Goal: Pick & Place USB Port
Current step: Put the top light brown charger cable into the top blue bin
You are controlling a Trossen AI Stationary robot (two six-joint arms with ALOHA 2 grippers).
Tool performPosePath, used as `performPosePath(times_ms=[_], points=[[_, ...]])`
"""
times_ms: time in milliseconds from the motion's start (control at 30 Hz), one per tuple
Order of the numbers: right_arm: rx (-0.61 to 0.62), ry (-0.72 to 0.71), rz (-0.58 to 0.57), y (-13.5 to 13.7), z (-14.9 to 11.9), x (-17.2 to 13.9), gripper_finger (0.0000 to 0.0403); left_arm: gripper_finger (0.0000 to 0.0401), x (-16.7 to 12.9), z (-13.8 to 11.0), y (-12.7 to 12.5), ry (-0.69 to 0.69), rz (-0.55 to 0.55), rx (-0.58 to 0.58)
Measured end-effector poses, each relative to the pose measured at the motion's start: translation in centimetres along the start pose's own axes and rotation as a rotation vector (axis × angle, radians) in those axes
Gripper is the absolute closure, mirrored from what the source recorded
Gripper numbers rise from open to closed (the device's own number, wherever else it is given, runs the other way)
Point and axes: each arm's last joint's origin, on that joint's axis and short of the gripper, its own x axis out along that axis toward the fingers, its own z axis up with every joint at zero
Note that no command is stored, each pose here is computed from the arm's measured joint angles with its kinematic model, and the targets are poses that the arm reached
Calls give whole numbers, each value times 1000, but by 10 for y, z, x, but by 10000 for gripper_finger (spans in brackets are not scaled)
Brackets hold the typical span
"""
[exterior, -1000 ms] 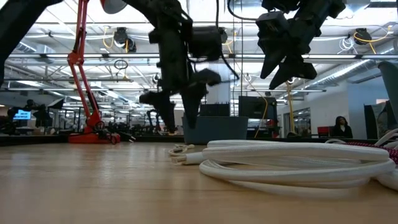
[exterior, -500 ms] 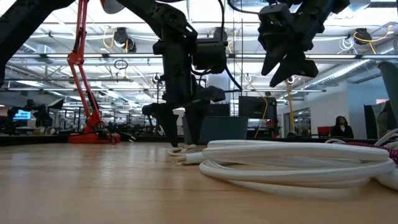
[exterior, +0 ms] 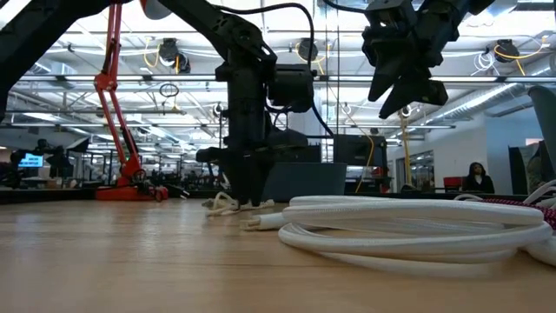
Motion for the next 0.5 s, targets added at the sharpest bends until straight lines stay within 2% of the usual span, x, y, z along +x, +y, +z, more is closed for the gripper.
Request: performPosePath(times_ms=[133,167,400,500], points=[[4,-3,8,2,-1,0,238,382,-1,2,0,3,-28,15],[2,-4,11,2,-1,0,238,389,-2,2,1,1,-31,21],[0,-42,67,8,2,0,238,398,-31,-1,4,-49,-59,48],[-2,-82,118,13,6,-1,238,399,-72,-5,6,-149,-108,52]])
